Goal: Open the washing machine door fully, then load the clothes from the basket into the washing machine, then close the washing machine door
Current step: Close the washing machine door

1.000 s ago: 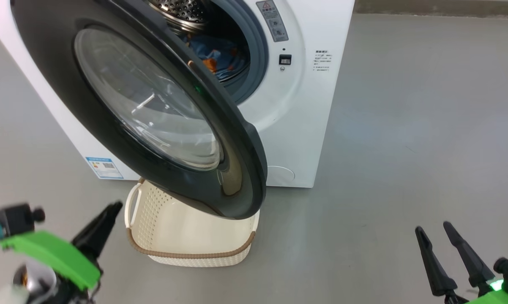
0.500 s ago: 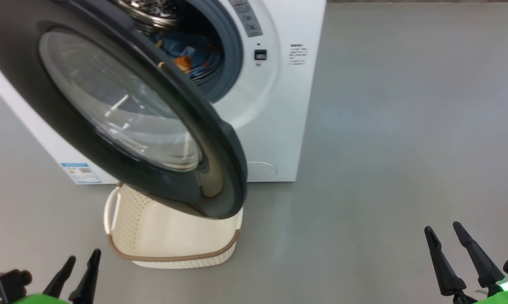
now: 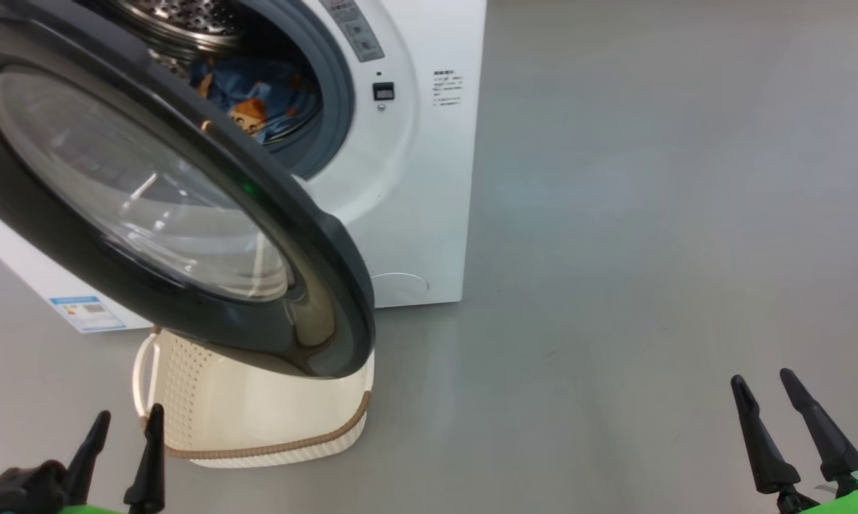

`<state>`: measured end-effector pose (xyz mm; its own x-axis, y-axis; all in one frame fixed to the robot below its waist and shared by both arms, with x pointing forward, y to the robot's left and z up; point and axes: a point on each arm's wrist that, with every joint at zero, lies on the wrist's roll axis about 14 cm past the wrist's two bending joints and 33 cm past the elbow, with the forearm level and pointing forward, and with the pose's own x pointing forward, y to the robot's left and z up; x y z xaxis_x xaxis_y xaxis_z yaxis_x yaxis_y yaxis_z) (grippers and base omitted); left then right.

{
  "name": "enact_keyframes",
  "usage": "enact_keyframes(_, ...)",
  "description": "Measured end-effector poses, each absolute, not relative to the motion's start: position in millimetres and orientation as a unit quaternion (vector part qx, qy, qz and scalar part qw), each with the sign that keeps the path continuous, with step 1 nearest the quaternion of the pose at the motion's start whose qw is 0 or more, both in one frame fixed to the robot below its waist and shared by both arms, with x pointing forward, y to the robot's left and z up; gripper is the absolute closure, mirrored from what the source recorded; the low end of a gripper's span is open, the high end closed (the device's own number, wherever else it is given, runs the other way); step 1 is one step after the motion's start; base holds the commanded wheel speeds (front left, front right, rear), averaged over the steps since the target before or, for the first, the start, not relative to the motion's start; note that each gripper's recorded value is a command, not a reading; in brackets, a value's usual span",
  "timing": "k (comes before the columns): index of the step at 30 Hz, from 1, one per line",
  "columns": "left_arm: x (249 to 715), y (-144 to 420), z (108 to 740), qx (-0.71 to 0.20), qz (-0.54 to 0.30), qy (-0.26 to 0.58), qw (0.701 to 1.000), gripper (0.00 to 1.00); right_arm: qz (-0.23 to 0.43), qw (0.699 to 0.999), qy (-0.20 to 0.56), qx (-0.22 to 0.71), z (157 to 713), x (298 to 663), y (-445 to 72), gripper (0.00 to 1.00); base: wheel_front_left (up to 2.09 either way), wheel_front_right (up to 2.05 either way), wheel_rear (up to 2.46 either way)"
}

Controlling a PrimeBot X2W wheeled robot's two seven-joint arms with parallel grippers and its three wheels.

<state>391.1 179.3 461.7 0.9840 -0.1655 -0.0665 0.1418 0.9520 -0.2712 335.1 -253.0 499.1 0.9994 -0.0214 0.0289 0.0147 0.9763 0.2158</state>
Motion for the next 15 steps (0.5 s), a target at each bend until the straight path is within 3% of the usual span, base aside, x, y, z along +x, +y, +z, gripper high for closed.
enact_keyframes(7,386,178,477,-0.095,-0.063,0.009,0.993,0.0,-0.018,0.994,-0.019,0.109,501,331,-257,0.0,0.0,0.0,0.0)
enact_keyframes(15,371,173,465,-0.073,-0.056,0.025,0.995,0.0,-0.018,0.994,-0.02,0.108,501,330,-257,0.0,0.0,0.0,0.0)
